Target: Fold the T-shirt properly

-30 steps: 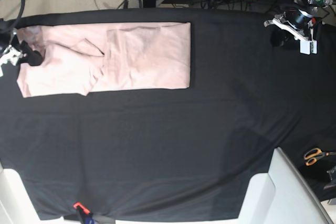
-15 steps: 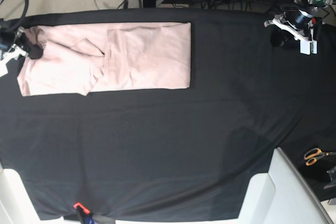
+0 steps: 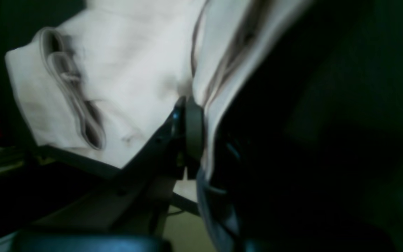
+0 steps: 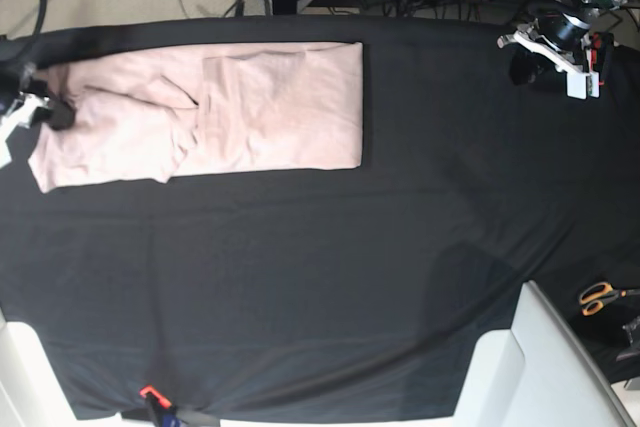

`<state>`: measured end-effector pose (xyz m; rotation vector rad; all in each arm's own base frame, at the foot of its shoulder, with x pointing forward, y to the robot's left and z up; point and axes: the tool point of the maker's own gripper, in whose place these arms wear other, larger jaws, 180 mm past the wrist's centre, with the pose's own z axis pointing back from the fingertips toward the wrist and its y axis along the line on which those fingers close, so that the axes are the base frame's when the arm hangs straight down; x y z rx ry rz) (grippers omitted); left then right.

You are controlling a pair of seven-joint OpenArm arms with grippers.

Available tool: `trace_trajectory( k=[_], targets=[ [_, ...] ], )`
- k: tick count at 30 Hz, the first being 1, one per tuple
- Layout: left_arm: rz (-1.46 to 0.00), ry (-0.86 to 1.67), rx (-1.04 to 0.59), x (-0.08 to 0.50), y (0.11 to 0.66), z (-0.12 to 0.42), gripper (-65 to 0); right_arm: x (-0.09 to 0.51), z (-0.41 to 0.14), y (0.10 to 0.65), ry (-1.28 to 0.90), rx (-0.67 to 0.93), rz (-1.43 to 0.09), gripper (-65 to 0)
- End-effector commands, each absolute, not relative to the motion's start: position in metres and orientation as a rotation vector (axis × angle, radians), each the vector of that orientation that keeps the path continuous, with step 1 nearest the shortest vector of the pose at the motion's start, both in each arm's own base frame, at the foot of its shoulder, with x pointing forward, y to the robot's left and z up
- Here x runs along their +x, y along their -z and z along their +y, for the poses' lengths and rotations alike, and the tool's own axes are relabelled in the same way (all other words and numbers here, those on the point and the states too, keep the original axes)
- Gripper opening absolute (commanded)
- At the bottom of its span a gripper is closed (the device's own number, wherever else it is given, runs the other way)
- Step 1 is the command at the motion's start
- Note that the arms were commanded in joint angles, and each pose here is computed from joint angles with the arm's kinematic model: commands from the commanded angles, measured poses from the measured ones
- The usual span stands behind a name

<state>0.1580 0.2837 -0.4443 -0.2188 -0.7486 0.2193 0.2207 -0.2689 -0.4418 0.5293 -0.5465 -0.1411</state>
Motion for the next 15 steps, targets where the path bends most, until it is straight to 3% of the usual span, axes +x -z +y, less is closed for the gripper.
trace_trajectory(
  k=[1,9,15],
  targets=[
    [-0.786,-0.206,-0.219,0.165,0.435,0.288,-65.0,0.231,-0.273,0.423,0.095,0.516,-0.608,-64.8],
    [-0.789,-0.21,-0.213,0.165,0.434,0.291,-65.0,0.225,-0.228,0.392,-0.094,0.466,-0.671,-64.8],
    [-0.789,-0.21,-0.213,0.165,0.434,0.291,-65.0,0.213,-0.201,0.391,-0.184,0.348,-0.599,-64.8]
  ],
)
